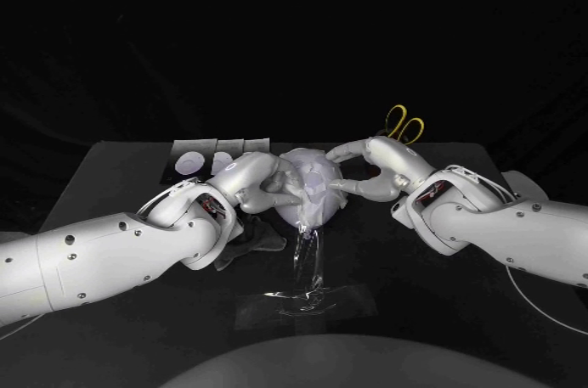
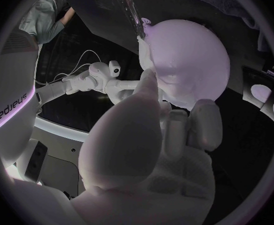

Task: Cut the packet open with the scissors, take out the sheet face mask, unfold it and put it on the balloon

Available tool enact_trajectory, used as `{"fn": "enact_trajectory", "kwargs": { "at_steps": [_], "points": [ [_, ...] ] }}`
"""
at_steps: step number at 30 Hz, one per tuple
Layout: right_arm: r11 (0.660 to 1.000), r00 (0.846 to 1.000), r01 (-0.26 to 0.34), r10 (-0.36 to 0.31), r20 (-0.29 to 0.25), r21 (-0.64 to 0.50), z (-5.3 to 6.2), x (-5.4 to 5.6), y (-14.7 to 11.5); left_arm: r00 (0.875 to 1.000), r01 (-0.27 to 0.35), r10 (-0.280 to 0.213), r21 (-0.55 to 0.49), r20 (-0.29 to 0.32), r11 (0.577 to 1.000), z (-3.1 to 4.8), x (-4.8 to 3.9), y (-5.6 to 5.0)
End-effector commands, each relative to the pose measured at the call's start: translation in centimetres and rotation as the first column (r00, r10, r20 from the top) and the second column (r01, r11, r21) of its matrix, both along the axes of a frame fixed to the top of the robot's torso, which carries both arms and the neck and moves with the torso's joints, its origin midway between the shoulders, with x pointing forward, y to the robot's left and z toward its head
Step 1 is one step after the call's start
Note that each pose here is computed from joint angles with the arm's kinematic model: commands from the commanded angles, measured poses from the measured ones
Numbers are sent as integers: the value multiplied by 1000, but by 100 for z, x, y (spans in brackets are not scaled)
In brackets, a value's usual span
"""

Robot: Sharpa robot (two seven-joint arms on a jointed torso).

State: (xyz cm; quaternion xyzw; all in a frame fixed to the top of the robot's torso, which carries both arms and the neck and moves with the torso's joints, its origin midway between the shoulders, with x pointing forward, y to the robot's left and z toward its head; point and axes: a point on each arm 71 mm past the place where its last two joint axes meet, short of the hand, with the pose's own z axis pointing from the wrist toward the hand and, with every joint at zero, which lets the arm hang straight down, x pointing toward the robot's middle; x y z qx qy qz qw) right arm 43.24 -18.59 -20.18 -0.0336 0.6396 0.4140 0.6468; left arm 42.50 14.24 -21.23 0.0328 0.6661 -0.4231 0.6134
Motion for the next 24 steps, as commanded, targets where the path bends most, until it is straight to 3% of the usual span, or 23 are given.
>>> {"fn": "enact_trajectory", "kwargs": {
  "at_steps": [1, 24],
  "points": [
    [1000, 1000, -10, 10, -5, -16, -12, -4, 12, 1000, -1, 1, -3, 8, 1000, 17, -3, -26],
    [1000, 1000, -8, 8, -18, -21, -32, -7, 14, 1000, 0, 0, -36, 14, 999, 52, -25, -36]
  ]
}}
